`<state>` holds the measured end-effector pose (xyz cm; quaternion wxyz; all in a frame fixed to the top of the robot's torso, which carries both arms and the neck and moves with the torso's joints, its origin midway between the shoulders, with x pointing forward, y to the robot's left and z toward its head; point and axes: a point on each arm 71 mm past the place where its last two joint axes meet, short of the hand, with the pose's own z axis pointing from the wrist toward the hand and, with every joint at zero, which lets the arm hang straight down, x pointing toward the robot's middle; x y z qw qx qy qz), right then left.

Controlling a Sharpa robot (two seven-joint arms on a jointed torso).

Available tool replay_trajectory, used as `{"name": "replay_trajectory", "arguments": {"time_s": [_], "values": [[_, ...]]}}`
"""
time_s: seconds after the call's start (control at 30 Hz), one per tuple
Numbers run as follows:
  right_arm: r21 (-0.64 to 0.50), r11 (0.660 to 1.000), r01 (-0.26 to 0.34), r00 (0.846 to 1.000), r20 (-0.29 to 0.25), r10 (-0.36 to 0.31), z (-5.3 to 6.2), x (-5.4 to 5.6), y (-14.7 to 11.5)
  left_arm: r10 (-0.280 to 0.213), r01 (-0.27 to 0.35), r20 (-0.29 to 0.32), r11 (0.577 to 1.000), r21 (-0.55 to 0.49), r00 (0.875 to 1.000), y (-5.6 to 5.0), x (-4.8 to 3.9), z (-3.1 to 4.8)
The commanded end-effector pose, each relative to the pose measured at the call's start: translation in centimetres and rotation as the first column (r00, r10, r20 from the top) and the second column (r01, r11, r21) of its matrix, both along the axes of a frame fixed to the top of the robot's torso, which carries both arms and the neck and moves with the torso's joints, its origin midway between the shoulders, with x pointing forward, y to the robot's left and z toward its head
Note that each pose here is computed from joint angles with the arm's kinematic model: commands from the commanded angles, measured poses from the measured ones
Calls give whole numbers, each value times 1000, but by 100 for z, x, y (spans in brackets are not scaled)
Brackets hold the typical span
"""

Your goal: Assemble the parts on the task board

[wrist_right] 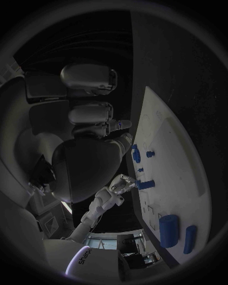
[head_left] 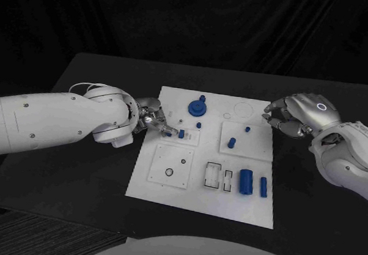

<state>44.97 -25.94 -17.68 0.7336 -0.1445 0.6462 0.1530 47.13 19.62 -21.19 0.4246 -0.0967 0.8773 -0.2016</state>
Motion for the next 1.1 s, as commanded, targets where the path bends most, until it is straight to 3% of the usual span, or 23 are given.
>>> {"name": "replay_trajectory", "arguments": {"time_s": [0.03,0.47,0.93,1.1], "values": [[5,1000,16,1000,5,-16,-2,-1,-11,-20,20,-7,1000,-11,1000,-25,-9,-13],[8,1000,17,1000,1,-17,-10,1,-8,-10,10,-2,1000,-11,1000,2,10,-14],[21,999,25,1000,-7,-25,-15,3,-22,-13,16,49,998,-57,999,5,30,24],[23,999,26,1000,-5,-26,-11,-3,-33,10,-2,92,996,-87,996,48,33,60]]}}
